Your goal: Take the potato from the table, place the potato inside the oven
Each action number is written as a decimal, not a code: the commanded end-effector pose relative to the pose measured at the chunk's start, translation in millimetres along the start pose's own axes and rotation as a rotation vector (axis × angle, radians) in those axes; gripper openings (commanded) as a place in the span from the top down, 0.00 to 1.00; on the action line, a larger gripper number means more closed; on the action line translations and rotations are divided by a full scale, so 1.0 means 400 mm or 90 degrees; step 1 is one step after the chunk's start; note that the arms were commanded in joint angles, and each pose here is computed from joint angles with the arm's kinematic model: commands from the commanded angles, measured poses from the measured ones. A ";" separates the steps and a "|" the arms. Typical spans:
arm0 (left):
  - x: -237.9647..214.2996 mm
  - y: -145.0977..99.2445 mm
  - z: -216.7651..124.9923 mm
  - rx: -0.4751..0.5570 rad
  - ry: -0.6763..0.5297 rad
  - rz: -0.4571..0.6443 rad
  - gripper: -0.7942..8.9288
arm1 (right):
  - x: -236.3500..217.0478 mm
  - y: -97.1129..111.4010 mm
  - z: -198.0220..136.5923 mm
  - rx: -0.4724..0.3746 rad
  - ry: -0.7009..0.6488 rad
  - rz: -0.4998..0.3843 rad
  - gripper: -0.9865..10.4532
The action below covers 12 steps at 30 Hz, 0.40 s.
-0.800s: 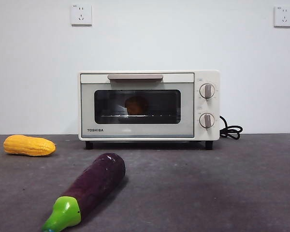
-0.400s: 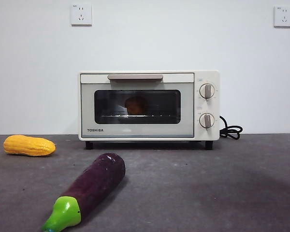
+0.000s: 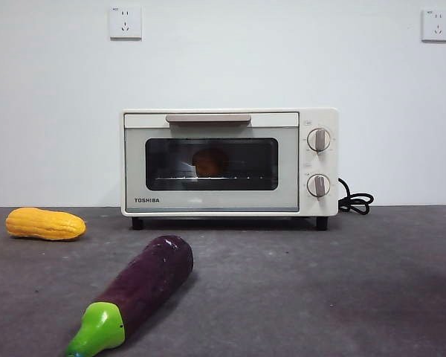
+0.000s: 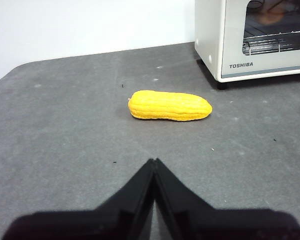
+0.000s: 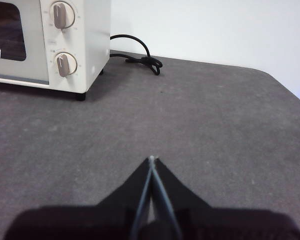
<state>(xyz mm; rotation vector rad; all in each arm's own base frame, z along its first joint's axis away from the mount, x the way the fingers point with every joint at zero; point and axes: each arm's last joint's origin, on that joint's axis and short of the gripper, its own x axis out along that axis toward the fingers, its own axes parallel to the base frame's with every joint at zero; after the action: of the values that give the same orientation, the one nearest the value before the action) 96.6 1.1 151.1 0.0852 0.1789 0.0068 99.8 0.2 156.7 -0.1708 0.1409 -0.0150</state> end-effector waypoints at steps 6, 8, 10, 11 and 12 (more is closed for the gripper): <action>0.002 -0.001 -0.006 0.007 0.002 -0.002 0.92 | -0.007 -0.006 -0.021 0.008 0.032 -0.017 0.91; 0.003 -0.001 -0.008 0.007 0.007 -0.003 0.92 | -0.007 -0.006 -0.021 0.008 0.032 -0.017 0.91; 0.004 -0.001 -0.008 0.007 0.009 -0.003 0.92 | -0.007 -0.006 -0.021 0.010 0.032 -0.016 0.91; 0.004 -0.001 -0.008 0.007 0.010 -0.003 0.92 | -0.007 -0.006 -0.021 0.010 0.031 -0.016 0.91; 0.004 -0.001 -0.009 0.007 0.011 -0.003 0.92 | -0.007 -0.006 -0.020 0.010 0.030 -0.016 0.91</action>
<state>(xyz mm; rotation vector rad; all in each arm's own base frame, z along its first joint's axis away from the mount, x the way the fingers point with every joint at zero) 97.2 1.1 150.1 0.0851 0.1907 0.0063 95.3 -3.6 152.2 -0.1675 0.1812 -0.0464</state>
